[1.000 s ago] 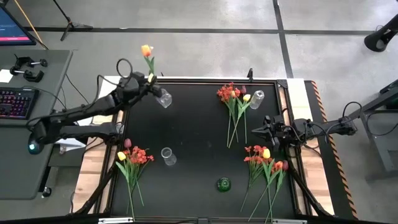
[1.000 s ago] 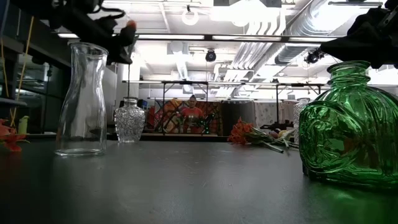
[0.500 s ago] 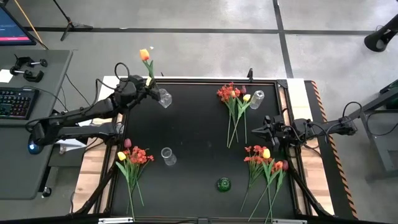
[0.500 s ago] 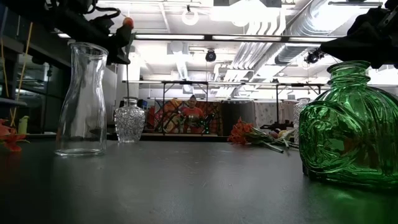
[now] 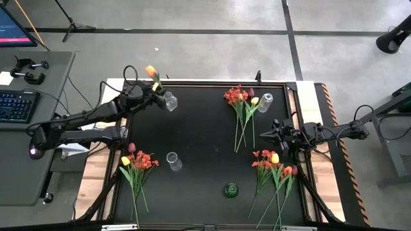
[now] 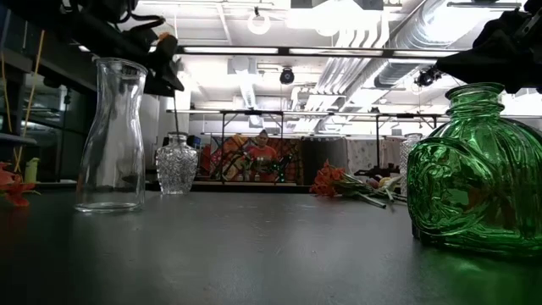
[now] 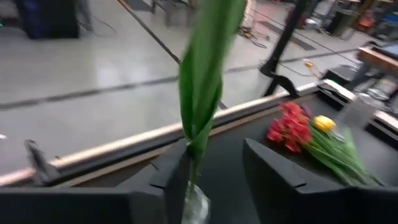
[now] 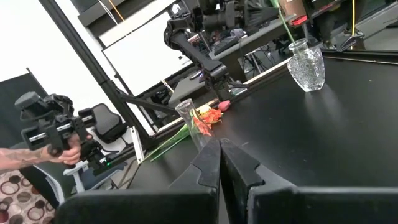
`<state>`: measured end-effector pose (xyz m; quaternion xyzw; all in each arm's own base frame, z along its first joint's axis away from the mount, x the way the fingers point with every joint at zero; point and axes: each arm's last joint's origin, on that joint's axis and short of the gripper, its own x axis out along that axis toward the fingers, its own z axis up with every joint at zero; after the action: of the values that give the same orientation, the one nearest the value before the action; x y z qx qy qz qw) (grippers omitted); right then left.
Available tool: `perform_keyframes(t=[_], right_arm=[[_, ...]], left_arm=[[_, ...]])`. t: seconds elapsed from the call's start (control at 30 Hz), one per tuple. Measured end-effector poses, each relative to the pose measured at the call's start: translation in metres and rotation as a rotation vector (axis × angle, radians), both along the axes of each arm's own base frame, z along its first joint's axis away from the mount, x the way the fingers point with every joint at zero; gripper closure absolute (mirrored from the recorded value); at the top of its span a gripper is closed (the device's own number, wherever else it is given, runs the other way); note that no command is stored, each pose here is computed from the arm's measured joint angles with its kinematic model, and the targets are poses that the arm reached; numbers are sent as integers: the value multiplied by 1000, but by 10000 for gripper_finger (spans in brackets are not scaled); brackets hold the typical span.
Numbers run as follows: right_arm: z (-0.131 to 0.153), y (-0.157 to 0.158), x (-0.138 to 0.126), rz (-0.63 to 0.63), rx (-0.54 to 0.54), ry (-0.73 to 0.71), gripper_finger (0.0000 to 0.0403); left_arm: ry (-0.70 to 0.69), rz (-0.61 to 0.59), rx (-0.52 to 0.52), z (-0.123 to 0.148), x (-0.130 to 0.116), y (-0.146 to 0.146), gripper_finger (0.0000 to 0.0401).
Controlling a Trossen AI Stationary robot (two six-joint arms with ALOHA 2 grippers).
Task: Sort flowers into vase by color
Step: Put the bottom left orange flower into the top left transparent vase, then put the bottom orange flower into the top left transparent vase
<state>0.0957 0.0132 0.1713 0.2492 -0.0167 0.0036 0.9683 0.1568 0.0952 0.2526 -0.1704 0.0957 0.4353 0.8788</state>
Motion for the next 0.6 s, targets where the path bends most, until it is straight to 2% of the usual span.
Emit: perform_keyframes(t=[0.17, 0.4, 0.5, 0.6], right_arm=[[0, 0, 0, 0, 0, 0, 402], [0, 0, 0, 0, -4, 0, 402], [0, 0, 0, 0, 0, 0, 402], [0, 0, 0, 0, -4, 0, 402]], left_arm=[[79, -75, -85, 5, -2, -3, 215], [212, -94, -141, 21, -8, -7, 178], [252, -154, -203, 29, -12, -12, 173], [295, -215, -318, 32, -18, -18, 172]])
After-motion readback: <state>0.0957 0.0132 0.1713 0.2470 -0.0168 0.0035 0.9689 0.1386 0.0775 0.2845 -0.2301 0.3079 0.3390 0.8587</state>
